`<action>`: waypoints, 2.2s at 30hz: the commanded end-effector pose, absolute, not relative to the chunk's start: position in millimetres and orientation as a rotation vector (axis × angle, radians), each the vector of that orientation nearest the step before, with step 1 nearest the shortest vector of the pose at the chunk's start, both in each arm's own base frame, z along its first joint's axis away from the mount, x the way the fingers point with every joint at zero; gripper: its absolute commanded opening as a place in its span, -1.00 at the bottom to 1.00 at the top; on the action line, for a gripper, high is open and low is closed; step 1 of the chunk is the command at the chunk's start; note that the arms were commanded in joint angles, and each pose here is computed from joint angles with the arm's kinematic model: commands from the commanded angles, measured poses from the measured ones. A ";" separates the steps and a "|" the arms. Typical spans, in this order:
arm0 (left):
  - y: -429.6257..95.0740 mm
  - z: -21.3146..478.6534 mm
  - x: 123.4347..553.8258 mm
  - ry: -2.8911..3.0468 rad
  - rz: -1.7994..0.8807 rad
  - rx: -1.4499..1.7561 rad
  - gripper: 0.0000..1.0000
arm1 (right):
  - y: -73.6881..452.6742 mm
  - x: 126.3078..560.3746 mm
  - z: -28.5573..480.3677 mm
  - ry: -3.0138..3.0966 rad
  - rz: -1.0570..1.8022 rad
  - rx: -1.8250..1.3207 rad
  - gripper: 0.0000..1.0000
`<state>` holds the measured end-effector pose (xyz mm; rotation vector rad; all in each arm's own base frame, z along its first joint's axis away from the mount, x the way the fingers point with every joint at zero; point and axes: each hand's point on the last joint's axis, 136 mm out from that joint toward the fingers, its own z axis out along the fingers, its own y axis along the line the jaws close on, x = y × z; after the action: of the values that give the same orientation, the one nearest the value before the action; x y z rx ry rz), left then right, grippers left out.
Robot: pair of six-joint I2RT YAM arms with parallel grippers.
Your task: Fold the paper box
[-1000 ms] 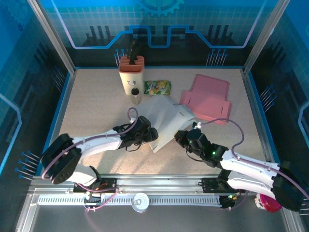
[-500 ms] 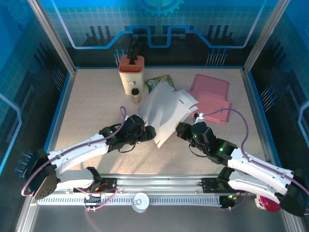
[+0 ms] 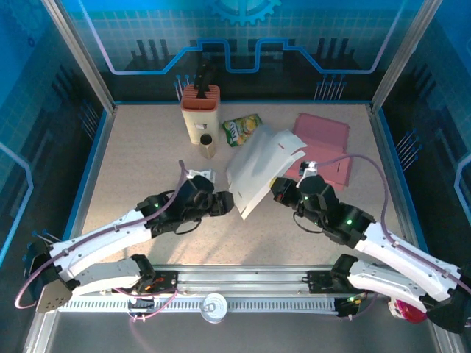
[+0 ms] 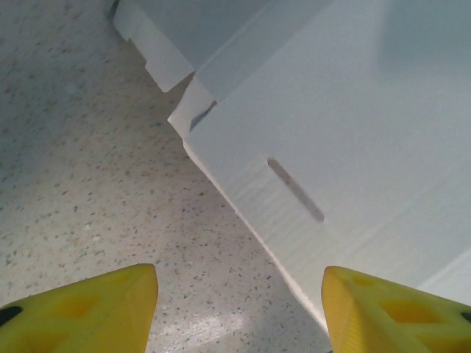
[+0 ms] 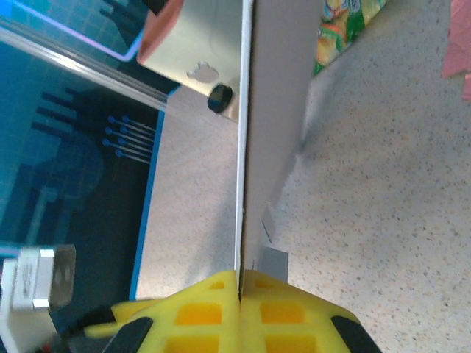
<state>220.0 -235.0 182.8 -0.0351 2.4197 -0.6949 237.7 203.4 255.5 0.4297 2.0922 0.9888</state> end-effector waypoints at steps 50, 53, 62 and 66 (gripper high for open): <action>-202.7 249.0 267.4 2.173 -0.432 0.061 -1.00 | 187.9 283.9 352.8 1.894 1.460 0.805 0.52; -203.9 246.7 268.1 2.203 -0.417 0.092 -1.00 | 198.9 285.2 353.5 1.910 1.461 0.796 0.56; -207.9 236.0 273.5 2.165 -0.405 0.146 -1.00 | 234.8 292.4 330.7 1.980 1.407 0.845 0.52; -211.1 231.4 273.6 2.143 -0.408 0.190 -1.00 | 244.3 303.0 325.2 1.978 1.414 0.858 0.46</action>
<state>272.6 -207.1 228.3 0.1550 2.1798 -0.3795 292.4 242.2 305.3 0.8405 2.0645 1.3838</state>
